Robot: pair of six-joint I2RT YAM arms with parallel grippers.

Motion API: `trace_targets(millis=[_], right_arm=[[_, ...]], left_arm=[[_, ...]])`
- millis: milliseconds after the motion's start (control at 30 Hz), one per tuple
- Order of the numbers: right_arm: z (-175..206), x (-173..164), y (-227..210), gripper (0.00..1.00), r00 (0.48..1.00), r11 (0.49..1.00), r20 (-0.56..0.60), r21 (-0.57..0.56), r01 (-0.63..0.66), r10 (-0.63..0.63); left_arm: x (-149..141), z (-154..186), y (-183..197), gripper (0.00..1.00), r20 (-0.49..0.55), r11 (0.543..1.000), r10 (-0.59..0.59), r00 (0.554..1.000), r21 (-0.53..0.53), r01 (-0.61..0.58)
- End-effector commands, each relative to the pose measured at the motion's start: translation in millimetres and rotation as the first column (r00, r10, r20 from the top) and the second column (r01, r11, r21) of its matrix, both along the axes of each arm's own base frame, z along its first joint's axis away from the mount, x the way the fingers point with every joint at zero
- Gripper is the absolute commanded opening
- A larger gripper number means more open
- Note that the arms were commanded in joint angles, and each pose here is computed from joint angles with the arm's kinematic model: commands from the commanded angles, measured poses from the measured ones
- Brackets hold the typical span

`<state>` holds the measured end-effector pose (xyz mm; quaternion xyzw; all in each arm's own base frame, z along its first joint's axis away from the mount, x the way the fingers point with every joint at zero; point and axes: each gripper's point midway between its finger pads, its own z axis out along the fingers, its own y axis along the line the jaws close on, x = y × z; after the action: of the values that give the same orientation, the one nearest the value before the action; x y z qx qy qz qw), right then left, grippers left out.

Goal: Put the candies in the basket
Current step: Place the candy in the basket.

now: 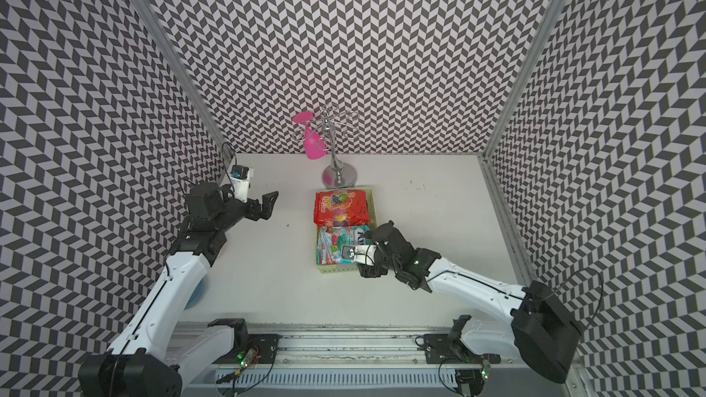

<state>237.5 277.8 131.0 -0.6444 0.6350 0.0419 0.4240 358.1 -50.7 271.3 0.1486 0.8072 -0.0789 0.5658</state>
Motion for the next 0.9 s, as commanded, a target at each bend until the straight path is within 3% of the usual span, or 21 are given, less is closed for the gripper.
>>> trace_targets(millis=[0,167,333,433,633,767,867], right_arm=[[27.8,21.5,12.5,0.77,0.995,0.997,0.088,0.064,0.031,-0.037],[22.3,27.2,19.7,0.68,0.997,0.999,0.076,0.047,0.021,-0.025],[14.3,26.6,19.6,0.68,0.998,1.0,0.062,0.022,0.014,-0.016],[15.9,21.9,15.7,0.74,0.999,1.0,0.042,-0.001,0.009,-0.009],[40.4,-22.2,6.8,0.99,0.992,0.993,-0.062,0.034,-0.11,0.112],[73.5,-22.7,-5.3,0.99,0.995,0.99,-0.012,0.101,-0.099,0.101],[104.0,3.7,-19.8,0.99,0.999,0.975,0.043,0.223,0.013,-0.023]], left_arm=[[-2.4,3.5,-1.3,0.99,0.013,1.0,-0.006,1.0,-0.011,0.006],[-2.5,1.5,-2.2,0.99,0.016,1.0,-0.011,1.0,-0.011,0.012],[-3.4,2.4,-1.5,0.99,0.024,1.0,-0.01,1.0,-0.003,0.01],[-2.4,0.3,0.1,0.99,0.019,1.0,0.0,1.0,0.001,0.0],[9.3,-2.2,11.4,0.99,0.061,0.996,0.079,0.995,0.036,-0.081],[22.4,-11.2,20.0,0.99,0.073,0.989,0.144,0.987,0.012,-0.145],[34.7,-25.9,20.2,0.99,0.067,0.988,0.153,0.986,-0.008,-0.153]])
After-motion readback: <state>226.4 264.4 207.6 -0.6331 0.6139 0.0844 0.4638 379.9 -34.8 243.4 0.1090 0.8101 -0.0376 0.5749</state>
